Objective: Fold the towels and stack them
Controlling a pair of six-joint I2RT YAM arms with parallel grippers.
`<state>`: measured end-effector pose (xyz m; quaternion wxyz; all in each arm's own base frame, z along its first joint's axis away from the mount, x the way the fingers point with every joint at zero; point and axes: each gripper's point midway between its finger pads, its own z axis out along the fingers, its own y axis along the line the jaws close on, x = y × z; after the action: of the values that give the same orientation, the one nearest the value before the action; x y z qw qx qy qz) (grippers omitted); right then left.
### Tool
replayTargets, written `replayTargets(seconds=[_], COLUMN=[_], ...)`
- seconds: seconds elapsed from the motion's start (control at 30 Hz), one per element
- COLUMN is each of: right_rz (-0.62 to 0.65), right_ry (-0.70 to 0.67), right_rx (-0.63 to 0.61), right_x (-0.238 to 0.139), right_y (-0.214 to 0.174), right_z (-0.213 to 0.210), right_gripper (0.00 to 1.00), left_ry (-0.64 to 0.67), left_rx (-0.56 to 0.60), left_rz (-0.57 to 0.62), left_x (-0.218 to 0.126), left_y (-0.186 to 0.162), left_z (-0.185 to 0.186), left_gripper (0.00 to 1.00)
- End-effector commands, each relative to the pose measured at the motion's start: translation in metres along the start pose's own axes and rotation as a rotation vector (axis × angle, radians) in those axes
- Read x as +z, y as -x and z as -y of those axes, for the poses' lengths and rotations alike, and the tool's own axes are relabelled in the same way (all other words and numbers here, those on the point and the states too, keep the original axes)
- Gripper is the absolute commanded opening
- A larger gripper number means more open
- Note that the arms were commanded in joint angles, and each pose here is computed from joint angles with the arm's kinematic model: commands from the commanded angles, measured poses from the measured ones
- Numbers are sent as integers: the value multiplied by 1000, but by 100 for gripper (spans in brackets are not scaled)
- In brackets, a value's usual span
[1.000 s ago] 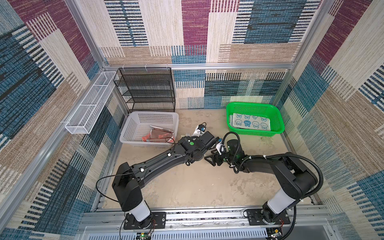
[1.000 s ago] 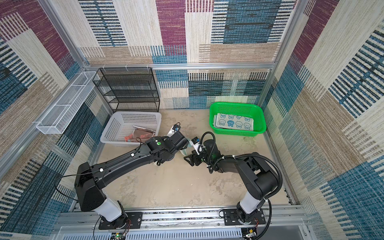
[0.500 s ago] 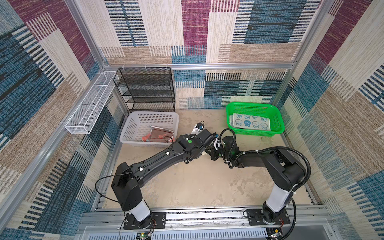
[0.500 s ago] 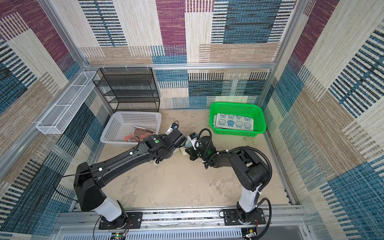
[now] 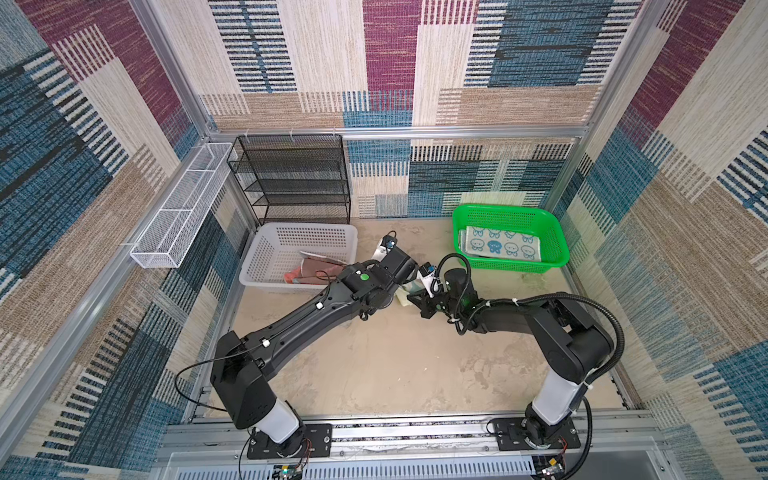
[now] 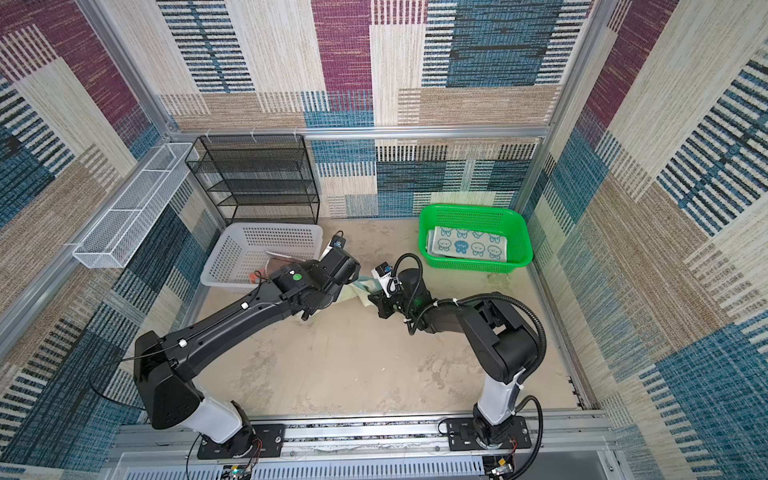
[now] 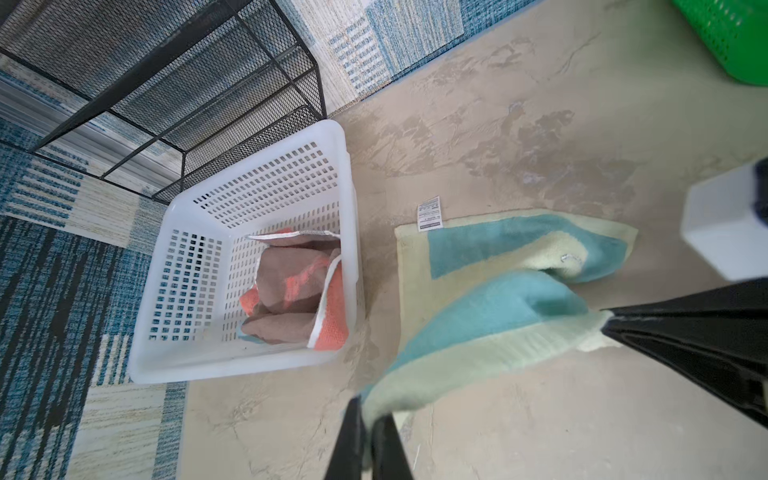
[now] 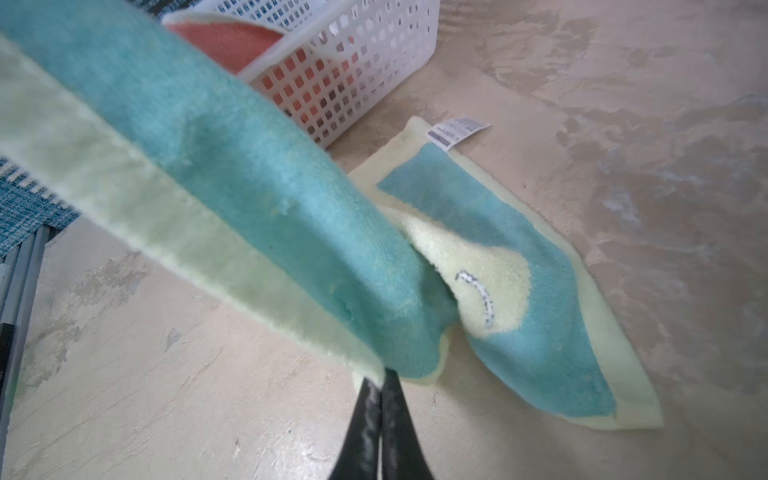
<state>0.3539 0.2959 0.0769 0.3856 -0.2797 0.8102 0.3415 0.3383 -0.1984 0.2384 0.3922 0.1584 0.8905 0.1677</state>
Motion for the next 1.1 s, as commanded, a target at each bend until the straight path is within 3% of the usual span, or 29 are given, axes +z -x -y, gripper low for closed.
replayTargets(seconds=[0.0,0.4,0.53,0.6,0.67,0.77,0.9,1.07], right_rz=[17,11,-2,-8,-13,-6,32,118], right_ry=[38,116,129,133,134,112,5,-220], right_rx=[15,36,49,47,43,41,34,-17], right_x=[7,28,36,38,38,33,16,-23], right_y=[-3,-9,-14,-16,-15,-13,9,67], right_z=[-4,-12,-13,-14,-16,-16,-8,9], right_gripper=[12,46,47,44,33,2,0,0], left_ry=[-25,-39,-39,-40,-39,-43,-59,-116], left_rx=[1,-28,-33,-37,-42,-55,-75,-102], left_rz=[6,-47,-52,-51,-51,-51,-38,34], left_x=[6,21,21,21,21,21,16,-5], left_y=[2,-12,-14,-14,-14,-13,-9,11], left_z=[4,3,2,1,-1,-3,-7,-14], left_gripper=[0,0,0,0,0,0,0,0])
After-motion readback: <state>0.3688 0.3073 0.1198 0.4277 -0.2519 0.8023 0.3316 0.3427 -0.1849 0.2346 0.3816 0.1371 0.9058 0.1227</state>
